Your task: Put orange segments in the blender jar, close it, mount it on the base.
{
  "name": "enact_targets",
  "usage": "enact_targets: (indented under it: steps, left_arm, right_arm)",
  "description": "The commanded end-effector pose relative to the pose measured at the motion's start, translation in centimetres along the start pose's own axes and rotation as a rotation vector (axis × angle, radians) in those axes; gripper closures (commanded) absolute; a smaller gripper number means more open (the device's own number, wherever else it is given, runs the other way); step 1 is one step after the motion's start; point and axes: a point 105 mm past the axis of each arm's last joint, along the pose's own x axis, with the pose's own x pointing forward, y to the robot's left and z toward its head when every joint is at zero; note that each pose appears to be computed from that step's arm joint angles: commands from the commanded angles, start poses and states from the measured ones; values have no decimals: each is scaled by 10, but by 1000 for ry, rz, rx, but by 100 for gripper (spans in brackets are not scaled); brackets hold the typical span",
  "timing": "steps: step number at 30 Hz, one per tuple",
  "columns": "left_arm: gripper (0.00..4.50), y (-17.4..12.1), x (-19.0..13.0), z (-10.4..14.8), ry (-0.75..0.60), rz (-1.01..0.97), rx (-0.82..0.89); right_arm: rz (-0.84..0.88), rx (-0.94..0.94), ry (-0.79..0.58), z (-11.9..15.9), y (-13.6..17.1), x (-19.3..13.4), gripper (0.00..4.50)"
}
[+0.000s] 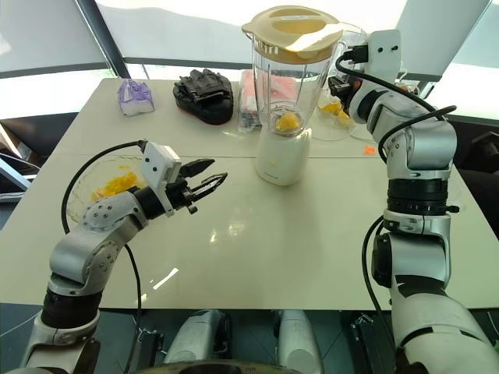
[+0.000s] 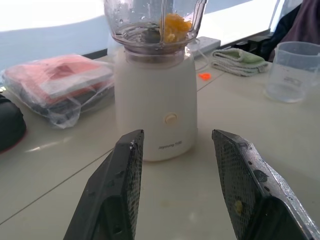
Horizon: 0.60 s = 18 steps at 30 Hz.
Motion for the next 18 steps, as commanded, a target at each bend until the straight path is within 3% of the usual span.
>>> enact_targets:
  steps: [1,7,18]
  left_arm:
    - [229,-2,1,10,-38,-7,33]
    - [229,-2,0,9,-40,1,32]
    - [229,-4,2,8,-45,0,27]
  right_arm:
    - [-34,-37,3,-4,-6,6,365]
    - [-63,-3,-39,10,-18,9,365]
    - [-11,-44,40,-9,-20,13,365]
